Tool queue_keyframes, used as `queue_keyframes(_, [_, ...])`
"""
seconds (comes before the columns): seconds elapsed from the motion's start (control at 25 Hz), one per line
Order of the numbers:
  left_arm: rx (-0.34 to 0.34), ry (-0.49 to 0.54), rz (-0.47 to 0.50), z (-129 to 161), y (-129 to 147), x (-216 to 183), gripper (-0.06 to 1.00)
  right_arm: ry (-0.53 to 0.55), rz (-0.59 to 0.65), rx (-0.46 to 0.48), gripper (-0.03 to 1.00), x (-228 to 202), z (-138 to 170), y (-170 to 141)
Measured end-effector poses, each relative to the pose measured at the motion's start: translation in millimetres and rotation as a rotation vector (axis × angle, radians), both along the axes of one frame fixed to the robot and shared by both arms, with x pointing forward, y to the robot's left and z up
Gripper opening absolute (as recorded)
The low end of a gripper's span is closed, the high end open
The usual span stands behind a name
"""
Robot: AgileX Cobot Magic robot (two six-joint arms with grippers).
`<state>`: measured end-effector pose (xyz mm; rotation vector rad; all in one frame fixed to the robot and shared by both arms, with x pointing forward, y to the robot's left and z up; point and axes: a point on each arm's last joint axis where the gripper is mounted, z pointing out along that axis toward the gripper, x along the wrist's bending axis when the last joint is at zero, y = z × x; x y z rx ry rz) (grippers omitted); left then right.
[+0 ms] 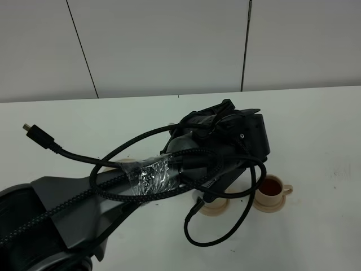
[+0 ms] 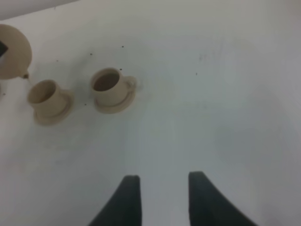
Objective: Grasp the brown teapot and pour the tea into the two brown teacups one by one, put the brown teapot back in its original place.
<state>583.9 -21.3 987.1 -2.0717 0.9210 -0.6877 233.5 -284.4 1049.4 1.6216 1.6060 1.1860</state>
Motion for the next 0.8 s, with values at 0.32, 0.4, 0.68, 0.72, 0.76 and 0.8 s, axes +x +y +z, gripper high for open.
queue_keyframes(0.32, [0.016, 0.003, -0.013, 0.4, -0.2, 0.0, 0.17, 0.0, 0.0, 0.0, 0.24, 0.0, 0.0, 0.0])
queue_keyframes(0.4, [0.022, 0.006, -0.017, 0.4, -0.2, 0.0, 0.17, 0.0, 0.0, 0.0, 0.24, 0.0, 0.0, 0.0])
queue_keyframes(0.68, [0.037, 0.015, -0.029, 0.4, -0.2, 0.0, 0.17, 0.0, 0.0, 0.0, 0.24, 0.0, 0.0, 0.0])
queue_keyframes(0.72, [0.042, 0.018, -0.034, 0.4, -0.2, 0.1, 0.17, 0.0, 0.0, 0.0, 0.24, 0.0, 0.0, 0.0])
queue_keyframes(0.76, [0.046, 0.02, -0.036, 0.4, -0.2, 0.1, 0.17, 0.0, 0.0, 0.0, 0.24, 0.0, 0.0, 0.0])
queue_keyframes(0.8, [0.047, 0.021, -0.037, 0.4, -0.2, 0.1, 0.17, 0.0, 0.0, 0.0, 0.24, 0.0, 0.0, 0.0])
